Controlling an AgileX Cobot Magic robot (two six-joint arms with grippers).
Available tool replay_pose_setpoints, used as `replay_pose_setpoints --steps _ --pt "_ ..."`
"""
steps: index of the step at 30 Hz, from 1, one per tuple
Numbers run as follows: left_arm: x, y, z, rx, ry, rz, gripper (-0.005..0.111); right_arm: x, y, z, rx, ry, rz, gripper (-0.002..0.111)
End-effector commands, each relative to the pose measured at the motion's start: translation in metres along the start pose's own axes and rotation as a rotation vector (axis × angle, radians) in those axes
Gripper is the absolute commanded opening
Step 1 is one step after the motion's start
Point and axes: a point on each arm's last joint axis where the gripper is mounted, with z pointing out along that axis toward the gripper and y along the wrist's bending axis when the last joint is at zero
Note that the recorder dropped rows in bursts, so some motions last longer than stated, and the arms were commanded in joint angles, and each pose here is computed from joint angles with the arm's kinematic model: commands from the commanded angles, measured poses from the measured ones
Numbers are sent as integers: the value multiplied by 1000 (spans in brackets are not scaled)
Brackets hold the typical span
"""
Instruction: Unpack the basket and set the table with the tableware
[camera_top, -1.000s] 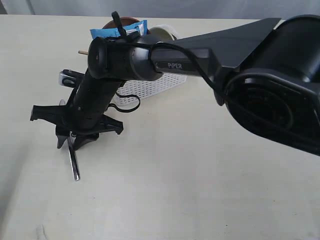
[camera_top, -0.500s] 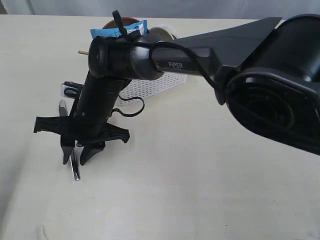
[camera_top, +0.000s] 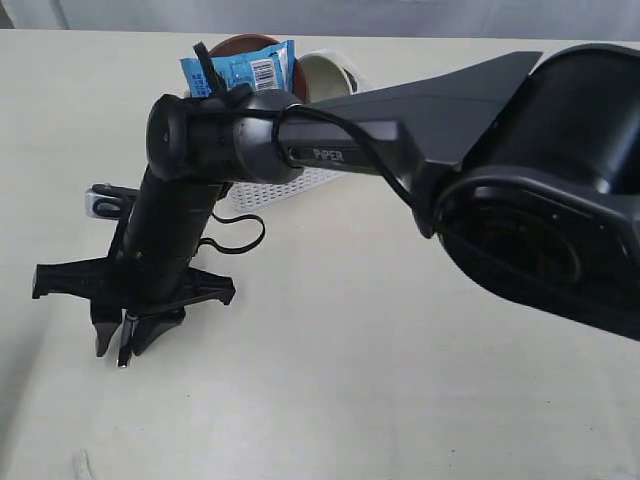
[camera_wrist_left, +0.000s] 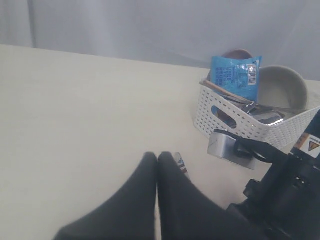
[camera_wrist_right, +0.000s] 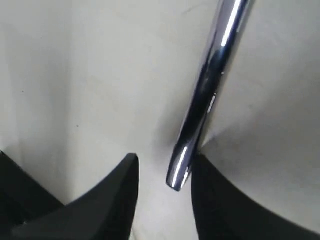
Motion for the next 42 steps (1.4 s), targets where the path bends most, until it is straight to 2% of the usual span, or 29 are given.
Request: replay_pose_setpoints --steps 1,6,10,14,18,23,27,31,36,42 --pt "0 0 0 2 -10 -4 0 -3 -6 8 22 -24 -26 36" --pt "0 0 0 2 -10 -4 0 -3 -6 8 21 -25 -41 36" --pt "0 0 0 2 -10 -4 0 -4 -4 -9 11 -35 -70 36" --pt "0 0 0 2 -10 -4 0 -5 4 -48 -25 -90 -137 36" --pt "0 0 0 2 -10 -4 0 -6 7 -107 -63 -183 -194 36" --pt "0 0 0 2 -10 -4 0 -8 -7 -174 -63 -321 -238 36" --pt "0 0 0 2 -10 -4 0 -16 -38 -214 42 -419 -269 36" --pt "0 0 0 2 -10 -4 0 -22 -64 -230 201 -440 -444 36" --pt "0 0 0 2 -10 -4 0 -32 -80 -238 396 -488 -567 36" --pt "0 0 0 2 -10 -4 0 -51 -87 -234 500 -493 -655 36"
